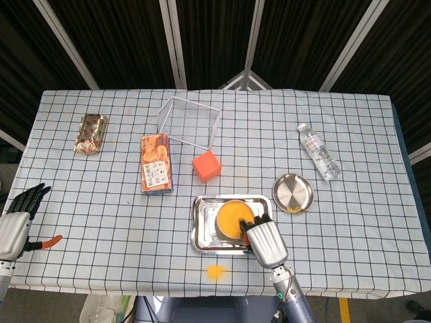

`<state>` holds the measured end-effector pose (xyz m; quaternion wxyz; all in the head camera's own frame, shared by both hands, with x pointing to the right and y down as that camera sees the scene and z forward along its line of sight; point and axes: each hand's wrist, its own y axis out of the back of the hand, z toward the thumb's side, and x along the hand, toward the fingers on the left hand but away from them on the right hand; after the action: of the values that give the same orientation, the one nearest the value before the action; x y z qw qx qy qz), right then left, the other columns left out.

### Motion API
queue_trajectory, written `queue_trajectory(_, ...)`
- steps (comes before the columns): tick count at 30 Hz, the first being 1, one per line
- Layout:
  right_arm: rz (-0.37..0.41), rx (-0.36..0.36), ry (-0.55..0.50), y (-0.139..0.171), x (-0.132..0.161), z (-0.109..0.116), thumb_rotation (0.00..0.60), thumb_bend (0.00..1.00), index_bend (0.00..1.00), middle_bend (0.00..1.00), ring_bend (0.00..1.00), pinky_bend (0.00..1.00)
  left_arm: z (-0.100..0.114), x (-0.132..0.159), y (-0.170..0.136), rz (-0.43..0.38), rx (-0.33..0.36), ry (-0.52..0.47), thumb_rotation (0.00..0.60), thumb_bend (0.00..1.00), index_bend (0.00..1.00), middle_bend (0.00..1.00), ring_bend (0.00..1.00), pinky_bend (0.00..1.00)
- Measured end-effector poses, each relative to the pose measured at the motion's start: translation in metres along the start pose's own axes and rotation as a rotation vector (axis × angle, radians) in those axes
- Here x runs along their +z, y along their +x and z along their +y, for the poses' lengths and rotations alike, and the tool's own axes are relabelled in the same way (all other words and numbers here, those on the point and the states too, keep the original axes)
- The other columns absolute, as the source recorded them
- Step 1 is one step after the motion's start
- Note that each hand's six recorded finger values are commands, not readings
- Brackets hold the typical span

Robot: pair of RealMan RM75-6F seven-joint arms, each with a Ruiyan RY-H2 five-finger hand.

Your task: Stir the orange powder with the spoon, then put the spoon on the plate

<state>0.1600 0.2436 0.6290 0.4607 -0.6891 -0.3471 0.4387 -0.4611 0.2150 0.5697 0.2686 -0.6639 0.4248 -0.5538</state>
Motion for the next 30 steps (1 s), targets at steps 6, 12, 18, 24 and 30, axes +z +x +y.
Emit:
queue_trajectory(6, -0.001, -0.034, 0.002, -0.004, -0.003, 0.007, 0.6, 0.71, 0.96, 0.77, 0.59, 0.52, 0.0, 0.0, 0.0, 0.001, 0.0, 0.001, 0.6, 0.0, 0.0, 0.0, 0.0, 0.0)
queue_trajectory(12, 0.011, -0.08, -0.012, -0.007, -0.004, 0.018, 0.6, 0.71, 0.96, 0.77, 0.59, 0.52, -0.001, 0.0, 0.0, -0.001, -0.003, 0.004, 0.6, 0.0, 0.0, 0.0, 0.0, 0.0)
queue_trajectory(18, 0.033, -0.11, -0.004, -0.009, -0.004, 0.021, 0.6, 0.71, 0.96, 0.77, 0.59, 0.52, -0.001, 0.0, 0.0, -0.002, -0.003, 0.004, 0.6, 0.0, 0.0, 0.0, 0.0, 0.0)
queue_trajectory(24, 0.049, -0.103, 0.031, -0.007, -0.006, 0.012, 0.6, 0.71, 0.96, 0.77, 0.59, 0.52, -0.002, 0.001, 0.0, -0.003, -0.008, 0.004, 0.6, 0.0, 0.0, 0.0, 0.0, 0.0)
queue_trajectory(30, 0.044, -0.122, 0.005, -0.011, -0.004, 0.017, 0.6, 0.71, 0.96, 0.77, 0.59, 0.52, -0.002, 0.001, 0.0, -0.003, -0.008, 0.003, 0.6, 0.0, 0.0, 0.0, 0.0, 0.0)
